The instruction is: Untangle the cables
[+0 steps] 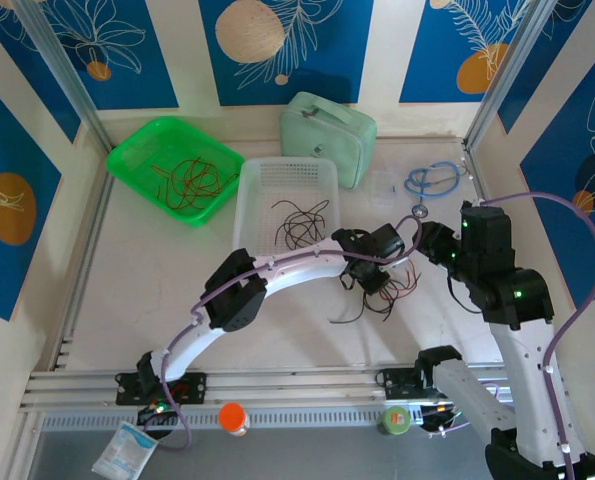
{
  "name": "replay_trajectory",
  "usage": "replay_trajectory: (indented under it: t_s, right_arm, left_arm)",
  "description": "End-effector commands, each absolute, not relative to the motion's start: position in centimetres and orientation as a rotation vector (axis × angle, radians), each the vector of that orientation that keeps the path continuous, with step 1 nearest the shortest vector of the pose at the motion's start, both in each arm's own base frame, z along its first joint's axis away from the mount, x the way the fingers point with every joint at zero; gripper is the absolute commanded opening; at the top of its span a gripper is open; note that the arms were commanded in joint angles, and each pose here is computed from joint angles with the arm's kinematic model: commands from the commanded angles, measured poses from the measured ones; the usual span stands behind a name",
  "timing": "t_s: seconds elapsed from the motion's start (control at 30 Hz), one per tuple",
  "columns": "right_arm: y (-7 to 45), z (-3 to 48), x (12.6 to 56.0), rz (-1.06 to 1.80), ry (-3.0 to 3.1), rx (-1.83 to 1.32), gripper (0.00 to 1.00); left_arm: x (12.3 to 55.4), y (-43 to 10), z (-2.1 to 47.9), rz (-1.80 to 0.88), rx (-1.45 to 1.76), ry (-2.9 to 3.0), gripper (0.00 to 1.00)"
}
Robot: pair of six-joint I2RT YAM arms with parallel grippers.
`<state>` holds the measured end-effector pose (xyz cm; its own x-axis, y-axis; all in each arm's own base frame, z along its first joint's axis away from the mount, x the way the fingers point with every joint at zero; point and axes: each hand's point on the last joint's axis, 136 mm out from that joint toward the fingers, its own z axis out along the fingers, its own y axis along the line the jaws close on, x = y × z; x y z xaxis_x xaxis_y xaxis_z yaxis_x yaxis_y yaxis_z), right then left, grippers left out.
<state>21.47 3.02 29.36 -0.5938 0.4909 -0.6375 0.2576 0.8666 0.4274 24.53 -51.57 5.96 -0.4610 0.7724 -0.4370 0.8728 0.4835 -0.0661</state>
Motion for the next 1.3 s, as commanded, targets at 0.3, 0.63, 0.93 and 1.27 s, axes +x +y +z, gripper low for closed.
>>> replay_trajectory:
  t_s: [0.3, 0.63, 0.93, 1.27]
  right_arm:
    - [3.9, 30.8, 21.1, 0.45, 2.191, 0.477, 0.53]
    - [4.3, 27.0, 20.9, 0.462, 2.285, 0.511, 0.53]
    - [4.6, 19.1, 18.1, 0.499, 2.428, 0.669, 0.52]
    - [4.8, 14.6, 17.8, 0.534, 2.456, 0.814, 0.51]
  left_arm:
    - [24.1, -50.5, 3.8, -0.322, 1.416, 2.439, 0.09]
    - [24.5, -52.0, 14.7, -0.505, 1.291, 2.285, 0.0]
    - [24.4, -52.1, 22.4, -0.668, 1.131, 2.217, 0.0]
    - [25.8, -51.5, 28.0, -0.782, 0.965, 2.185, 0.0]
